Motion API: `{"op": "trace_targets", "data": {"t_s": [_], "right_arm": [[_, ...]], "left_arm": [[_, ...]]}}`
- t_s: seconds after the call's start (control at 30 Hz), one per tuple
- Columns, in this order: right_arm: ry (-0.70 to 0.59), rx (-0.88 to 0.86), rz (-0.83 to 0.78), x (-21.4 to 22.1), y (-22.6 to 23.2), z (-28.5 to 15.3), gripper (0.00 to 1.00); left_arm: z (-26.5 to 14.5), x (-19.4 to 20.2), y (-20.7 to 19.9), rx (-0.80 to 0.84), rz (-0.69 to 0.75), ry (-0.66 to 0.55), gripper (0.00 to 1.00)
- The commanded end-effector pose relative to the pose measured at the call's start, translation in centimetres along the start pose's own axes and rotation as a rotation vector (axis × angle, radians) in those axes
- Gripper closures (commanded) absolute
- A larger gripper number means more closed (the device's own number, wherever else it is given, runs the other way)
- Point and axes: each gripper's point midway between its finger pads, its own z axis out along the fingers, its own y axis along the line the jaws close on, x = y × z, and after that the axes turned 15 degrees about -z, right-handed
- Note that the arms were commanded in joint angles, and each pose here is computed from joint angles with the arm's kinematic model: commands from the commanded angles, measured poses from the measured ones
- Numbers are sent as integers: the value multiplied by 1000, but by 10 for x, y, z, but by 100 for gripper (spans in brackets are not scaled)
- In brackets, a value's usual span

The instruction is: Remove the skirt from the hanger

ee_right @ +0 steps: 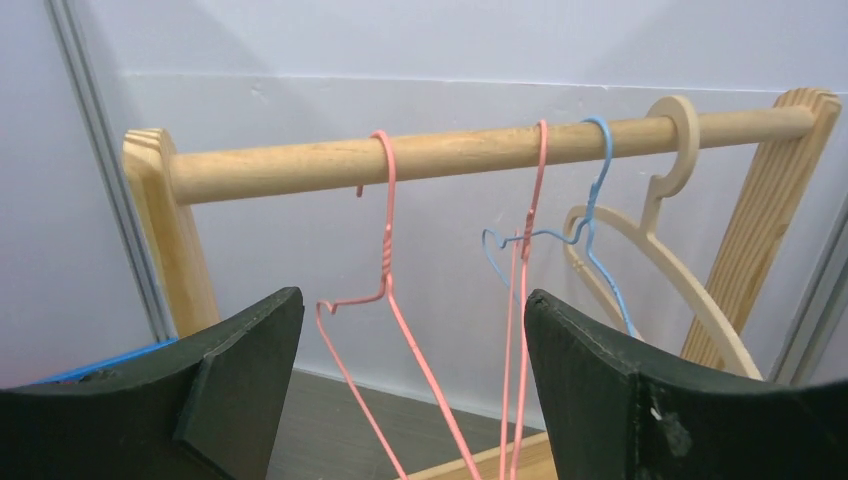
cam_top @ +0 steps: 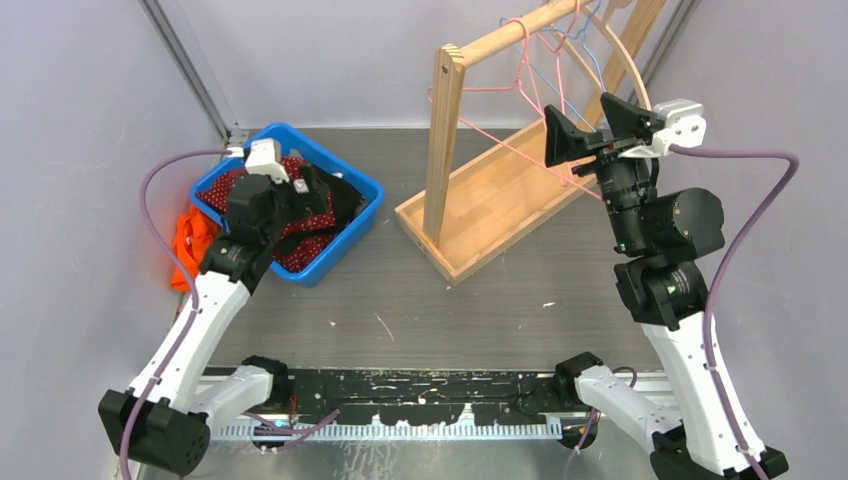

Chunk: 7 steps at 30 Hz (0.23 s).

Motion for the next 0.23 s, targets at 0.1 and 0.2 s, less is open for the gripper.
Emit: {"op": "trace_targets", "data": {"t_s": [0.1, 0.2], "right_arm": [[53, 81, 37, 19, -8, 15, 14], [64, 77, 54, 26, -5, 19, 14]], "left_arm": [[4, -23, -36, 25, 74, -58, 1], [8, -22, -33, -18, 80, -37, 1]]}}
